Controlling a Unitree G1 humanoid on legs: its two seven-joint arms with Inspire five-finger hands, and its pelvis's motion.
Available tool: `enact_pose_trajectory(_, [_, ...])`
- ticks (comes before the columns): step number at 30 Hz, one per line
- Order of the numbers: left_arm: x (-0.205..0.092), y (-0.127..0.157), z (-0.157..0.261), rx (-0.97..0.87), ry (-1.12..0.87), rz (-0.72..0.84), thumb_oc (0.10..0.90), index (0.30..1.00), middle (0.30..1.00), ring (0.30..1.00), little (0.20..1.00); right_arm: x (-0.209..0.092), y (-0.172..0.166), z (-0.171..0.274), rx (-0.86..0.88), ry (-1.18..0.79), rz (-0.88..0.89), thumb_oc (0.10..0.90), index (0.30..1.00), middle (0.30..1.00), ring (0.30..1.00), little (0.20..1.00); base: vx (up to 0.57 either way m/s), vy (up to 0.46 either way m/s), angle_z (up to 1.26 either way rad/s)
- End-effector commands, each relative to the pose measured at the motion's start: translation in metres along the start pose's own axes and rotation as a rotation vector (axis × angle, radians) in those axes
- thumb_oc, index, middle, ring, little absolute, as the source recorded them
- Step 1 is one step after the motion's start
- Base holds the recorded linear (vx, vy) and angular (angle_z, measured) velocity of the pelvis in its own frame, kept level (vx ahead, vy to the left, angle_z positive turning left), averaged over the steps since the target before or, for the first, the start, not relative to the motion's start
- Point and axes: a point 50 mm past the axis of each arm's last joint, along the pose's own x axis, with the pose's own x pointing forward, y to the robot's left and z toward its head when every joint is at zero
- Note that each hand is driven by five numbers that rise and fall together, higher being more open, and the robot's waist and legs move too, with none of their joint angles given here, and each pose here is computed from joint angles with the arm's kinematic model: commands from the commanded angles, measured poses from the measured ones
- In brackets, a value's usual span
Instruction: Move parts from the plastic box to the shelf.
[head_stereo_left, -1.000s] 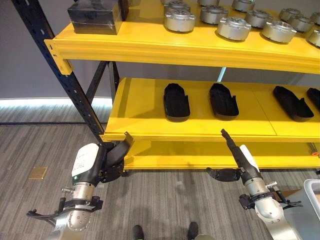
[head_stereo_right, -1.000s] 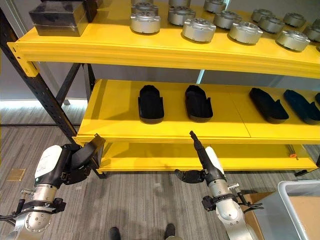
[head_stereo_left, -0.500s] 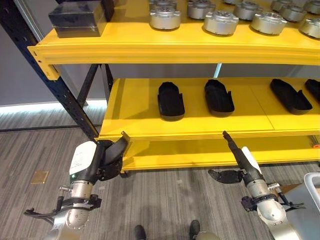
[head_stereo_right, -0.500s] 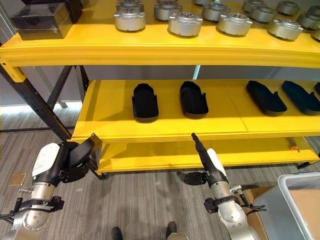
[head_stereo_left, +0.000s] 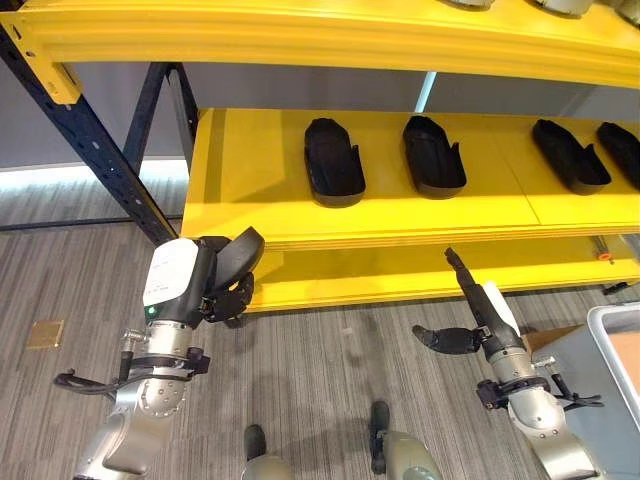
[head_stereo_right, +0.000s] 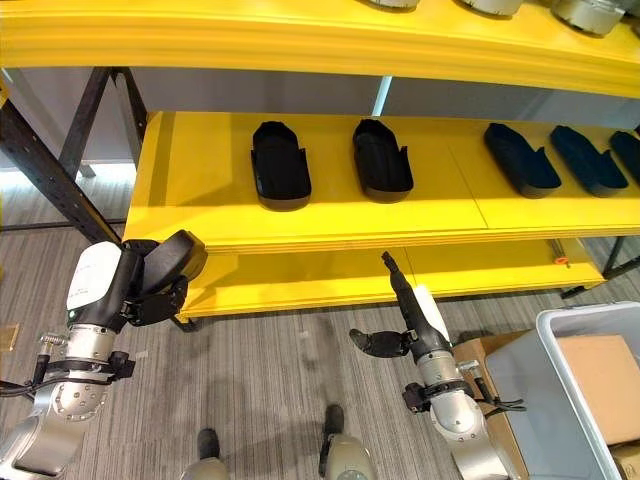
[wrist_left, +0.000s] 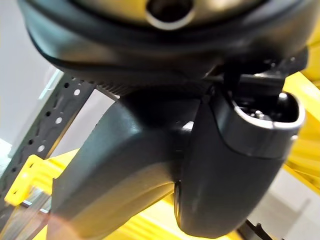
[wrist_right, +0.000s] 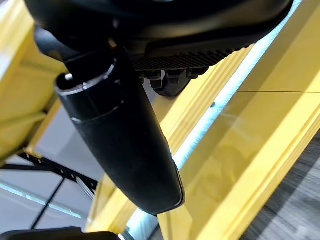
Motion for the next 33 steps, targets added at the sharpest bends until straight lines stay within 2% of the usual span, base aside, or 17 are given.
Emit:
enact_pose_trajectory(1, [0.036, 0.080, 0.075, -0.021, -0.430, 0.501, 0.400, 0.300, 0.300, 0.300, 0.300, 0.012, -0.030, 0.038, -0.062, -0.224, -0.093, 0.900, 1.000, 1.000, 1.000, 1.000, 0.05, 0.097, -0.05])
enact_pose_trajectory(16, [0.043, 0.114, 0.095, 0.087, -0.552, 0.643, 0.400, 0.300, 0.300, 0.300, 0.300, 0.008, -0.030, 0.032, -0.073, -0.194, -0.078, 0.900, 1.000, 1.000, 1.000, 1.000, 0.01, 0.030, 0.02])
enact_pose_trajectory(22, [0.037, 0.140, 0.119, 0.189, -0.700, 0.738, 0.400, 0.300, 0.300, 0.300, 0.300, 0.008, -0.029, 0.034, -0.094, -0.208, -0.056, 0.900, 1.000, 1.000, 1.000, 1.000, 0.01, 0.004, 0.01])
enact_pose_trajectory(33, [0.017, 0.160, 0.157, 0.213, -0.947, 0.802, 0.400, 0.300, 0.300, 0.300, 0.300, 0.006, -0.025, 0.035, -0.105, -0.214, -0.018, 0.900, 1.000, 1.000, 1.000, 1.000, 0.01, 0.005, 0.05])
